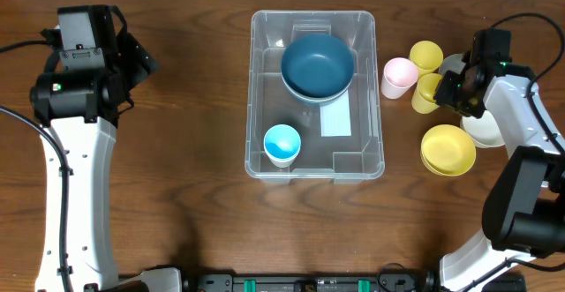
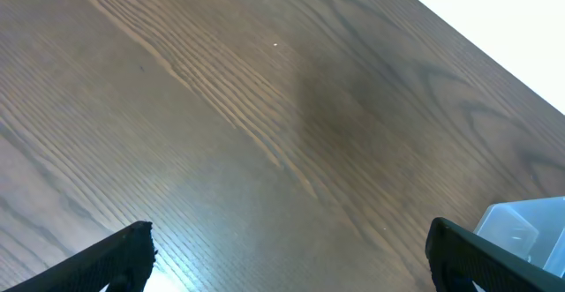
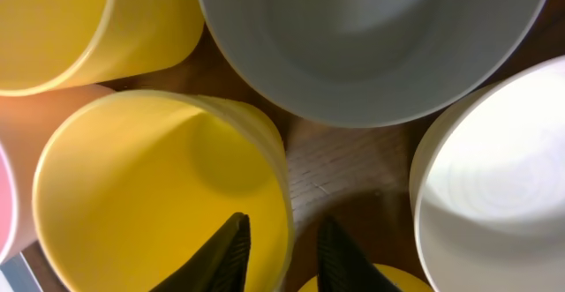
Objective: Pack container
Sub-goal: 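Move the right gripper back and grasp the yellow cup rim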
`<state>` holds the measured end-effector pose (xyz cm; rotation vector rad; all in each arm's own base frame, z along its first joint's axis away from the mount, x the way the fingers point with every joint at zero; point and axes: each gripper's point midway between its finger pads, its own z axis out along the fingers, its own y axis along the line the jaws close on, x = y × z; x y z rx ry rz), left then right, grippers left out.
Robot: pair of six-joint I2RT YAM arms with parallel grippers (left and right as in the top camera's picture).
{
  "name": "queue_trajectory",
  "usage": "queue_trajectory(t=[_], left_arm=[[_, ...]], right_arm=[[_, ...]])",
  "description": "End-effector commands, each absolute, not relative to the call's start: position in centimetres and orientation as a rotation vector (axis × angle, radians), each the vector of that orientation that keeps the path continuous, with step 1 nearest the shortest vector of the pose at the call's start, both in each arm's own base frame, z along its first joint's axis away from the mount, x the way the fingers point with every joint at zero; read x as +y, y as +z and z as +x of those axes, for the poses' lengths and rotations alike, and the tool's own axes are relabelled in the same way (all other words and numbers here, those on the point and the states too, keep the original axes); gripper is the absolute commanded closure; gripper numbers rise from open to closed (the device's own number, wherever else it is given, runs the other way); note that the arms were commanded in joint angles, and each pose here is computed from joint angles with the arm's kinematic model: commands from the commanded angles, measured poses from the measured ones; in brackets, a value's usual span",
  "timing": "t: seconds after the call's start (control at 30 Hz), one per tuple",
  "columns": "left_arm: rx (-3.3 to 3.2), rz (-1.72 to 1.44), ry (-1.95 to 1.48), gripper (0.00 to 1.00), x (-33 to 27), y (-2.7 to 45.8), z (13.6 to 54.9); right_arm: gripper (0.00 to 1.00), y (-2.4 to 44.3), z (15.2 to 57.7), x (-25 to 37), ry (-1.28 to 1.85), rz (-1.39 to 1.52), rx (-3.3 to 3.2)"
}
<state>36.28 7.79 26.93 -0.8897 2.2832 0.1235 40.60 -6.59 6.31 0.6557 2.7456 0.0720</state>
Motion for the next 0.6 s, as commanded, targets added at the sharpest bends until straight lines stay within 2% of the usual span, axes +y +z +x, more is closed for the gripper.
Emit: queue_trajectory(t=[0.0, 0.2, 0.57], left_arm=[[2.268, -0.886, 0.136, 0.02, 8.0, 27.6, 36.3], [2.268, -0.886, 0.136, 0.02, 8.0, 27.6, 36.3], [2.269, -0.886, 0.135, 0.02, 8.0, 27.6, 36.3]], right_arm=[[0.79, 6.6, 40.9, -6.7, 0.077, 0.653, 2.737], [0.99, 6.5, 40.8, -6.7, 0.077, 0.655, 2.743], [0.99, 7.6, 39.7, -6.5, 0.066, 0.596, 2.771]])
